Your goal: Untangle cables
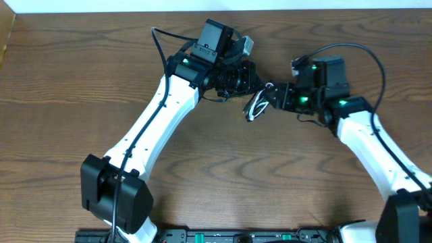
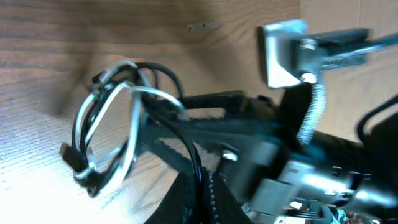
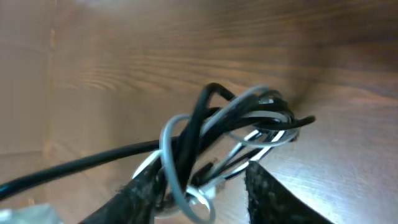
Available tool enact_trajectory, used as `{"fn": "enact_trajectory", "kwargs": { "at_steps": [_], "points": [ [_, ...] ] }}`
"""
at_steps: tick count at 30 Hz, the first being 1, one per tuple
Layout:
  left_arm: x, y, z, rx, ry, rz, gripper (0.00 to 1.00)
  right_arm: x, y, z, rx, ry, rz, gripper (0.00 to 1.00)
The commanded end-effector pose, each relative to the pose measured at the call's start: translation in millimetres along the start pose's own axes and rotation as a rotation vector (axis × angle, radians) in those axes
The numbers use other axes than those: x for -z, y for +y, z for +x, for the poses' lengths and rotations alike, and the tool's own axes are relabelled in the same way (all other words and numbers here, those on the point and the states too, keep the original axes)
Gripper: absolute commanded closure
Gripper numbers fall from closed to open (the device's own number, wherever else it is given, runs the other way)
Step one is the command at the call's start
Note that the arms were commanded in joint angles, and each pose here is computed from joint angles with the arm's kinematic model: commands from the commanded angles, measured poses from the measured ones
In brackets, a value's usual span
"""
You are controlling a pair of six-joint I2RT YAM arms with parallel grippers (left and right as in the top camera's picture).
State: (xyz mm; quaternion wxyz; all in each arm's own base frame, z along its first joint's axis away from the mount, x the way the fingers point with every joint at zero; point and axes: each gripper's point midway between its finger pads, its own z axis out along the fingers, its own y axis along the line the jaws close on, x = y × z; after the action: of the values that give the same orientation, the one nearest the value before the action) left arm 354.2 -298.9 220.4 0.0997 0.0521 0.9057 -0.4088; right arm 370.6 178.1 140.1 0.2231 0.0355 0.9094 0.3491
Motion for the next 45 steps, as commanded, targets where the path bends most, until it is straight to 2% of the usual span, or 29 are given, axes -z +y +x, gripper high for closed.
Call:
{"fn": "enact_trajectory", "kwargs": {
  "at_steps": [1,4,6,12,15,21,24,30,36,41,45],
  "points": [
    [10,-12,0,-0.013,-0.010,0.030,0.93,-14,-16,-2,-0.023,-0.024,0.100,0.69],
    [10,-11,0,-0.013,-0.012,0.027,0.93,-15,-20,-3,-0.025,-0.027,0.116,0.82],
    [10,-8,-2,-0.013,-0.022,0.011,0.92,-15,-22,-3,-0.028,-0.029,0.124,0.98],
    [12,24,-4,0.021,-0.061,-0.161,0.91,-4,-18,-1,-0.032,-0.028,0.125,0.99],
    [13,36,2,-0.005,-0.043,-0.220,0.83,11,-14,-2,-0.060,-0.044,0.127,0.99],
    [10,44,10,-0.093,0.008,-0.241,0.59,42,-23,3,-0.187,-0.054,0.171,0.99],
    [3,46,13,-0.119,0.033,-0.242,0.57,45,-28,13,-0.230,-0.020,0.191,0.99],
    [-23,34,29,-0.195,0.123,-0.152,0.57,45,-25,29,-0.257,0.047,0.172,0.99],
    [-55,42,44,-0.158,0.224,-0.106,0.57,46,-20,30,-0.254,0.068,0.128,0.99],
    [-77,37,57,-0.140,0.321,0.044,0.58,52,-25,29,-0.264,0.080,0.108,0.99],
    [-86,27,55,-0.184,0.327,0.145,0.57,55,-31,30,-0.264,0.087,0.120,0.99]
  ]
}}
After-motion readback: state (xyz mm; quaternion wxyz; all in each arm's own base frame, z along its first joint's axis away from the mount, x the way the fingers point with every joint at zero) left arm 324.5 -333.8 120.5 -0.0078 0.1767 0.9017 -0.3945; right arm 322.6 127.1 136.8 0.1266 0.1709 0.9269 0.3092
